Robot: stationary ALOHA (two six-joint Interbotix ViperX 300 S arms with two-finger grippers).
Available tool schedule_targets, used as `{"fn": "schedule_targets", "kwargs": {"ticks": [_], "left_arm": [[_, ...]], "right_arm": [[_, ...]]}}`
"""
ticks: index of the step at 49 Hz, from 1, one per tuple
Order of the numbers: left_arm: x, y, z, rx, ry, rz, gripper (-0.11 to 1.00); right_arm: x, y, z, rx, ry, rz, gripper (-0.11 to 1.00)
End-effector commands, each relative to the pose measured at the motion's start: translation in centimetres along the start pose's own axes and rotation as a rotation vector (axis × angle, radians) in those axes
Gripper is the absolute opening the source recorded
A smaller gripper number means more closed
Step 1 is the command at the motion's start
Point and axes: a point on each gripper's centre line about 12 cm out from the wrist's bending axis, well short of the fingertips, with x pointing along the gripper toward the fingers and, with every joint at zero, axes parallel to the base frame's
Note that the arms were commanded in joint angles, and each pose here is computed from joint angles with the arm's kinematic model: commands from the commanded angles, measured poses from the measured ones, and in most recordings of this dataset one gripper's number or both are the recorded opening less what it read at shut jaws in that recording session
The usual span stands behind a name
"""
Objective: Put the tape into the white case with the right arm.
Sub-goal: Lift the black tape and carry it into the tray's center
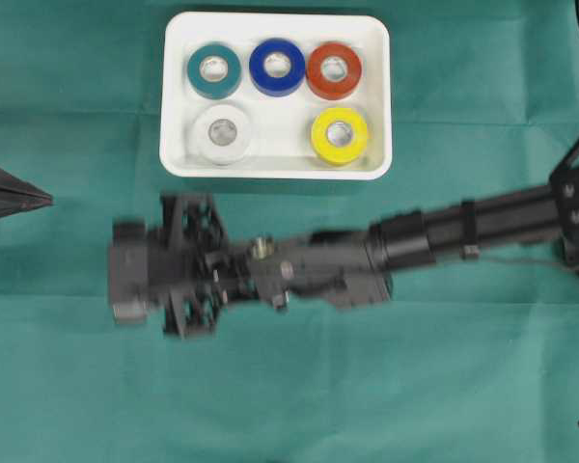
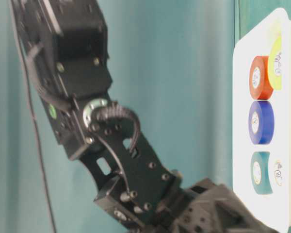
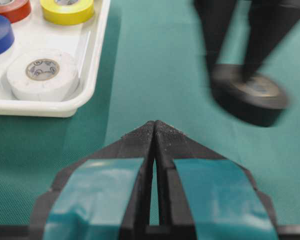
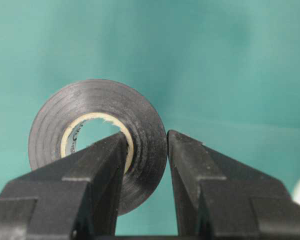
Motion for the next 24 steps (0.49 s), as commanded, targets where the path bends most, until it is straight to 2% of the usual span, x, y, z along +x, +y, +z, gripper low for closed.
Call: {"fn": "schedule_targets", "kwargs": {"ticks": [1, 17, 24], "left_arm": [[0.0, 0.0, 0.5, -0.004, -0.015, -0.002, 0.0], [0.0, 0.0, 0.5, -0.003, -0.014, -0.002, 0.0], [0.0, 0.0, 0.5, -0.003, -0.015, -0.002, 0.0]], "right_arm": [[-2.8, -2.7, 3.3, 0.046, -0.086, -0.017, 0.0], [-2.0, -9.7, 3.9, 0.124, -0.106, -0.098, 0.0], [-1.7, -11.3, 3.8, 0.142, -0.103, -0.118, 0.0]]}}
